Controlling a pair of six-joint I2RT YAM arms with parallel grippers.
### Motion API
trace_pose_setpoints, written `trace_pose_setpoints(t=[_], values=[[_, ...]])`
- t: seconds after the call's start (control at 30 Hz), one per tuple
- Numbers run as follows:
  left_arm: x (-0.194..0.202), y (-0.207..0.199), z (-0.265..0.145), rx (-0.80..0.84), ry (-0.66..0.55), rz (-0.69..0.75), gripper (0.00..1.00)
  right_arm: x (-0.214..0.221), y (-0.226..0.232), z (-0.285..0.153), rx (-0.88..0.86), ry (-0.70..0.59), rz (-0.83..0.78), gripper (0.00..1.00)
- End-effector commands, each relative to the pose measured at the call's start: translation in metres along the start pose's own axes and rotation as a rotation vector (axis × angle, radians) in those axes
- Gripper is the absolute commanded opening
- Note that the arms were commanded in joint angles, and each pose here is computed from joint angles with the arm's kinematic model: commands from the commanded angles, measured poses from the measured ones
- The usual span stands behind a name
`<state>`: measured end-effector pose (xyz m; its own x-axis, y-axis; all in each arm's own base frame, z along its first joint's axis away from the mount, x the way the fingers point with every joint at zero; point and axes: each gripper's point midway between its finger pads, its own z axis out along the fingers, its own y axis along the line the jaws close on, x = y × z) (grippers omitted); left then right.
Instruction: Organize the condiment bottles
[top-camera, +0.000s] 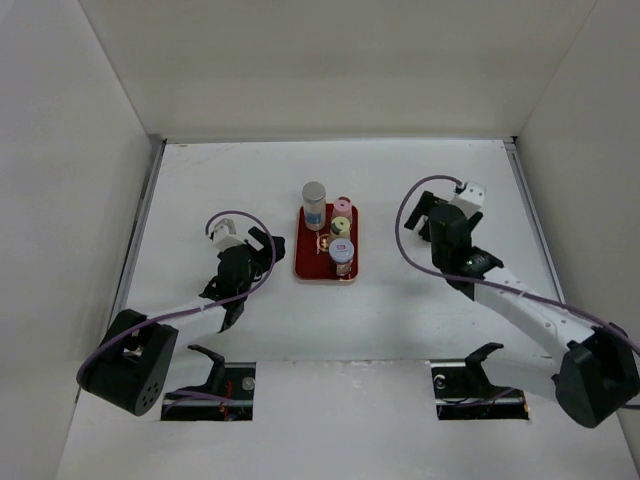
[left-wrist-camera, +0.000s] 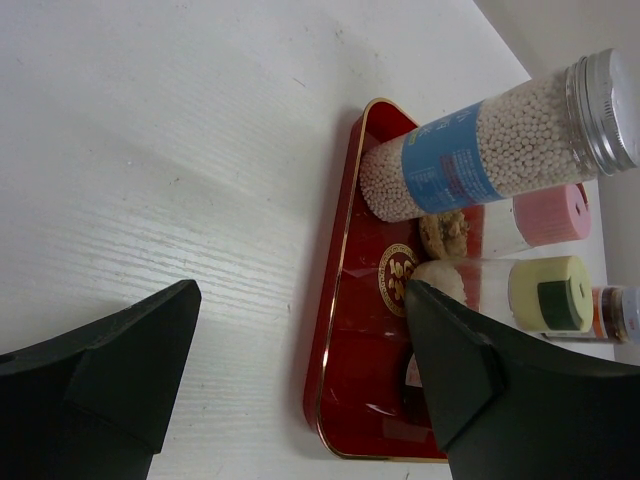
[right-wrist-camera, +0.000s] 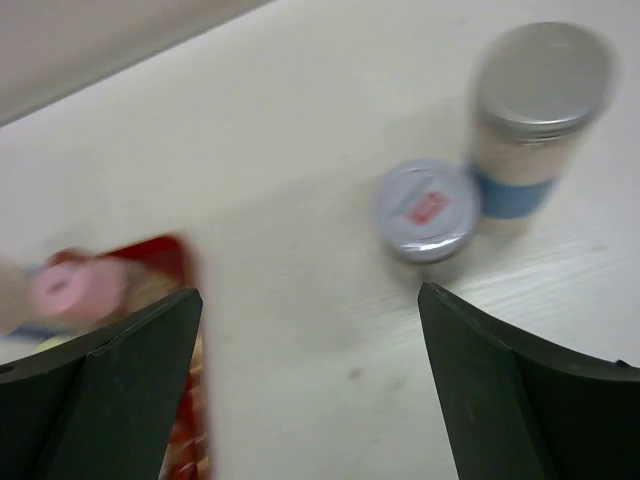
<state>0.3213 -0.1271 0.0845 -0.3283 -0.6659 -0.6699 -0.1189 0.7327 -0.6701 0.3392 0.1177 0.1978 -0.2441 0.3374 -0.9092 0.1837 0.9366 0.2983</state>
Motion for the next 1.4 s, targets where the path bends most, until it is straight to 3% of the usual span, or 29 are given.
trace_pose_setpoints(t=[0.0,0.33,0.6,0.67,0.77,0.83,0.93,1.2,1.37], values=[[-0.012,-0.014,0.002,0.046,-0.038,-0.023,0.83,0.015,-0.044,0.021,0.136,0.055,-0.029,0.97],[-0.01,-0.016,0.003,0.05,-0.034,-0.021,0.83,0.013,-0.067,0.086,0.181,0.13,-0.042,1.0],[-0.009,-0.015,0.004,0.048,-0.032,-0.021,0.83,0.039,-0.074,0.116,0.202,0.194,-0.058,0.98],[-0.007,-0.014,0.006,0.044,-0.022,-0.019,0.83,0.041,-0.074,0.119,0.204,0.198,-0.055,0.93],[-0.01,-0.016,0.004,0.052,-0.031,-0.022,0.83,0.038,-0.072,0.117,0.198,0.163,-0.043,0.75],[-0.011,-0.015,0.004,0.048,-0.04,-0.023,0.83,0.033,-0.062,0.108,0.174,0.127,-0.046,0.65],[-0.008,-0.014,0.005,0.045,-0.027,-0.021,0.83,0.013,-0.037,0.083,0.108,0.052,-0.038,0.59],[-0.01,-0.017,0.003,0.056,-0.034,-0.022,0.83,-0.053,0.06,-0.004,-0.156,-0.093,-0.034,0.58],[-0.013,-0.013,0.002,0.047,-0.046,-0.026,0.83,-0.052,0.156,-0.049,-0.383,-0.073,-0.074,0.59]])
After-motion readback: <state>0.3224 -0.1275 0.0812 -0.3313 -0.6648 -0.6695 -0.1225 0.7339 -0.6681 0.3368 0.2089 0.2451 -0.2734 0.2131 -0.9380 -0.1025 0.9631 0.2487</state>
